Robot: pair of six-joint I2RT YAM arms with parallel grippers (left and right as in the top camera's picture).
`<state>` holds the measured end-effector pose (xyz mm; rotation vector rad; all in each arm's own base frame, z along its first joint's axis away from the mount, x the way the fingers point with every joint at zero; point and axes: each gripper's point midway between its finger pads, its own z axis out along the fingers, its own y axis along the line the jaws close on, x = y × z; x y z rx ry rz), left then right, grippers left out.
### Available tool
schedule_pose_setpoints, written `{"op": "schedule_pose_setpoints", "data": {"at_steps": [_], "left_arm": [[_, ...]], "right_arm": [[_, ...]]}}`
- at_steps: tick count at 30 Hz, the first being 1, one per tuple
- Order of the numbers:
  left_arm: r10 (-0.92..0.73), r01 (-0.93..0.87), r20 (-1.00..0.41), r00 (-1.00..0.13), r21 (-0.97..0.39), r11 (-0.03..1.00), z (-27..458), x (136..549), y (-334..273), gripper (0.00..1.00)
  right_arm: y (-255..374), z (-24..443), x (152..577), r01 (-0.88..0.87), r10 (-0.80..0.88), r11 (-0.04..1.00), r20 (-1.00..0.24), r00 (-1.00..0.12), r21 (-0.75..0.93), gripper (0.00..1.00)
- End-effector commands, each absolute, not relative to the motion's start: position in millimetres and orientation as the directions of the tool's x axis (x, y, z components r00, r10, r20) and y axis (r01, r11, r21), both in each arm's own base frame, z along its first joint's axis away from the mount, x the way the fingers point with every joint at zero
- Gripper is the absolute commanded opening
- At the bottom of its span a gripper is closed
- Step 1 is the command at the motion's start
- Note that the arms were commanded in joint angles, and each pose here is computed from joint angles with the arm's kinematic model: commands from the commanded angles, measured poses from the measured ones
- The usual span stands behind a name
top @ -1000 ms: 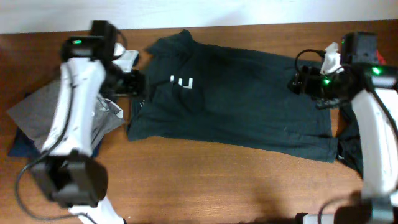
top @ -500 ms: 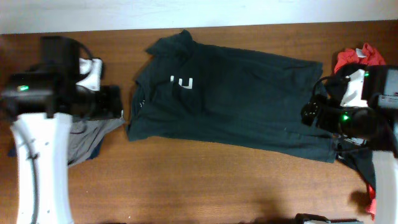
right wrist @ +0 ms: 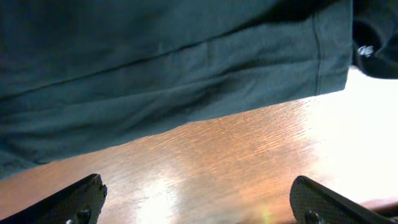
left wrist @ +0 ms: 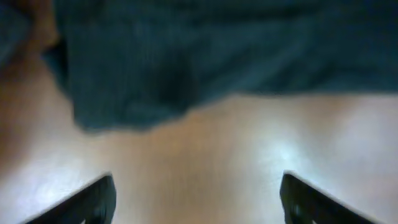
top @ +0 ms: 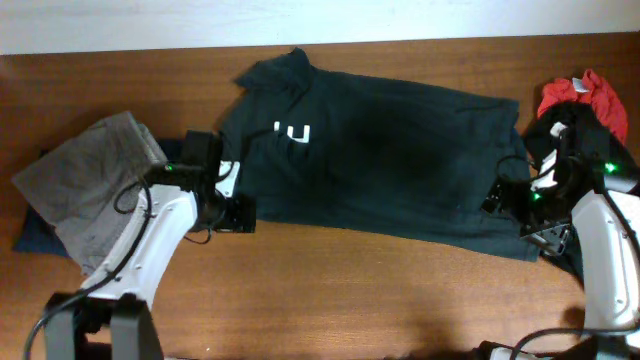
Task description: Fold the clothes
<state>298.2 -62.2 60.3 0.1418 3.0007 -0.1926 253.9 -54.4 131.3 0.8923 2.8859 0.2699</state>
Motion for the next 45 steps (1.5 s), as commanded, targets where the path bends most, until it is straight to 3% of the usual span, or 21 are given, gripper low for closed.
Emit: {"op": "schedule_pose_setpoints", "data": {"at_steps": [1, 4, 7, 9, 11, 14, 15, 19, 26, 27, 30, 32, 37, 40, 43, 45], "left_arm": [[0.073, 0.081, -0.094, -0.993, -0.083, 0.993, 33, 289, -54, 0.84], [0.073, 0.077, -0.079, -0.994, -0.051, 0.996, 18, 289, -49, 0.83], [0.073, 0.074, -0.075, -0.995, -0.005, 0.997, 7, 293, -42, 0.70], [0.073, 0.071, -0.084, -0.994, 0.022, 0.997, 4, 298, -37, 0.51], [0.073, 0.069, -0.096, -0.993, 0.044, 0.997, 4, 301, -34, 0.23], [0.073, 0.069, -0.087, -0.994, 0.048, 0.996, 8, 300, -33, 0.02], [0.073, 0.069, -0.083, -0.994, 0.054, 0.996, 9, 300, -32, 0.00], [0.073, 0.059, -0.101, -0.992, 0.135, 0.989, 15, 307, -19, 0.01], [0.050, 0.028, -0.156, -0.986, 0.137, 0.990, 19, 321, -19, 0.01], [0.047, 0.028, -0.150, -0.988, 0.121, 0.992, 21, 320, -22, 0.07], [0.034, 0.022, -0.128, -0.991, 0.091, 0.996, 24, 316, -27, 0.72], [0.022, 0.010, -0.127, -0.992, 0.090, 0.996, 25, 316, -27, 0.79], [0.022, 0.006, -0.167, -0.986, 0.094, 0.996, 25, 325, -26, 0.77], [0.023, 0.005, -0.188, -0.982, 0.097, 0.995, 23, 332, -26, 0.57], [0.025, 0.003, -0.184, -0.983, 0.119, 0.993, 20, 333, -23, 0.19], [0.025, -0.004, -0.189, -0.982, 0.154, 0.988, 21, 334, -17, 0.00]], "right_arm": [[-56, 125, 254, 0.556, 0.578, 0.799, -0.037, -0.815, 0.229, 0.99], [-58, 124, 256, 0.560, 0.583, 0.796, -0.043, -0.811, 0.231, 0.99], [-59, 124, 258, 0.557, 0.583, 0.797, -0.053, -0.811, 0.233, 0.99], [-60, 124, 260, 0.556, 0.582, 0.798, -0.060, -0.811, 0.234, 0.99], [-60, 124, 262, 0.554, 0.582, 0.798, -0.067, -0.810, 0.236, 0.99], [-60, 124, 261, 0.555, 0.583, 0.798, -0.066, -0.810, 0.235, 0.99], [-60, 124, 261, 0.554, 0.582, 0.798, -0.066, -0.810, 0.235, 0.99], [-61, 124, 261, 0.555, 0.582, 0.799, -0.068, -0.810, 0.232, 0.99], [-62, 124, 261, 0.557, 0.583, 0.800, -0.070, -0.809, 0.225, 0.99], [-62, 124, 261, 0.556, 0.583, 0.800, -0.069, -0.810, 0.225, 0.99], [-62, 124, 261, 0.557, 0.583, 0.800, -0.069, -0.810, 0.224, 0.99], [-62, 124, 261, 0.557, 0.583, 0.800, -0.070, -0.809, 0.225, 0.99], [-63, 124, 264, 0.554, 0.583, 0.801, -0.083, -0.808, 0.228, 0.99], [-63, 124, 264, 0.554, 0.583, 0.801, -0.083, -0.808, 0.228, 0.99], [-63, 124, 264, 0.554, 0.583, 0.801, -0.083, -0.808, 0.228, 0.99], [-63, 124, 264, 0.554, 0.582, 0.801, -0.083, -0.809, 0.228, 0.99]]}}
